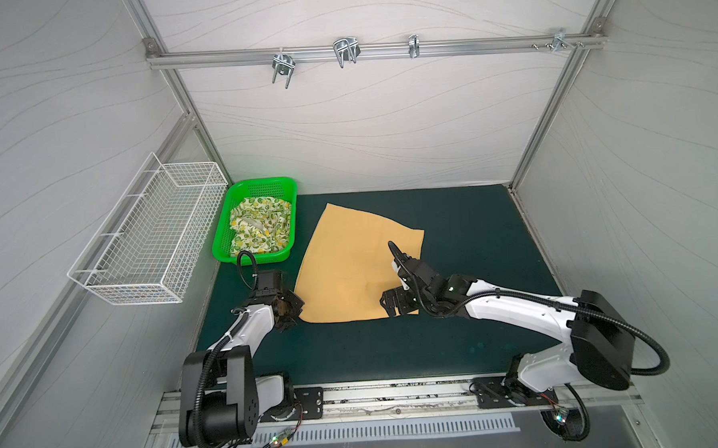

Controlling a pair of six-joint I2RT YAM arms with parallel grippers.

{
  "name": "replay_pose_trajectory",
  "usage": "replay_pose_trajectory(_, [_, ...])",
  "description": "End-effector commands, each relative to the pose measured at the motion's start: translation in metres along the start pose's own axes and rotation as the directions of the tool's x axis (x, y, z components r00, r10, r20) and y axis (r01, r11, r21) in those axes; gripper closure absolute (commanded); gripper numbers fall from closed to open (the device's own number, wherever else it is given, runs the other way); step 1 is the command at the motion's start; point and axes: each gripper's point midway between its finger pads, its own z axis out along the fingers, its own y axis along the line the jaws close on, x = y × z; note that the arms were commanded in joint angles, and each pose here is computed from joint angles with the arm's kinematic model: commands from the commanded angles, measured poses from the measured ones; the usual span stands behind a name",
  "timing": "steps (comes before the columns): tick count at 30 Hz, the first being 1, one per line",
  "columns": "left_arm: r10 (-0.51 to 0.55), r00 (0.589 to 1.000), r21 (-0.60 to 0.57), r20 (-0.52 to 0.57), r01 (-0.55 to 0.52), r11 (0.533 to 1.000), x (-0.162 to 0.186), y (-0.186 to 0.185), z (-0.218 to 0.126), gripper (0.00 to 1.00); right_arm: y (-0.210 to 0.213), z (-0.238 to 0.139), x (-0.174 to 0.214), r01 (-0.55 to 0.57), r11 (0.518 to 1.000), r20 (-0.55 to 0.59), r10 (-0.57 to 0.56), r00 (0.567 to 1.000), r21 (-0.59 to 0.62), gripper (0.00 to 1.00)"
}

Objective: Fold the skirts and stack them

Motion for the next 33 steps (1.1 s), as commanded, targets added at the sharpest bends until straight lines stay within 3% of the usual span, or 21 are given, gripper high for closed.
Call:
replay_pose_trajectory(1, [0.011, 1.000, -0.015, -0.019, -0.011, 1.000, -0.001, 0.000, -0.004, 0.95, 0.005, -0.002, 0.006, 0.078, 0.997, 0.006, -0.078, 0.997, 0.011, 0.01])
replay_pose_trajectory(6, [0.053, 0.999, 0.039, 0.005, -0.054, 0.998, -0.018, -0.026, -0.029, 1.00, 0.016, 0.003, 0.023, 0.220, 0.975, -0.020, -0.219, 0.975, 0.025, 0.01])
replay_pose_trajectory(13, [0.118, 0.993, 0.096, 0.030, -0.120, 0.988, -0.048, -0.068, -0.067, 1.00, 0.035, 0.014, 0.050, 0.419, 0.907, -0.061, -0.417, 0.907, 0.040, 0.01])
replay_pose_trajectory(16, [0.129, 0.991, 0.100, 0.036, -0.132, 0.986, -0.059, -0.077, -0.074, 1.00, 0.040, 0.023, 0.057, 0.477, 0.878, -0.086, -0.473, 0.877, 0.041, 0.06])
replay_pose_trajectory(26, [0.130, 0.991, 0.126, 0.040, -0.134, 0.983, -0.076, -0.092, -0.081, 1.00, 0.034, 0.060, 0.064, 0.549, 0.829, -0.169, -0.528, 0.832, 0.112, 0.12])
replay_pose_trajectory(33, [0.113, 0.992, 0.139, 0.049, -0.119, 0.983, -0.083, -0.092, -0.085, 1.00, 0.020, 0.071, 0.055, 0.534, 0.831, -0.185, -0.506, 0.842, 0.156, 0.13])
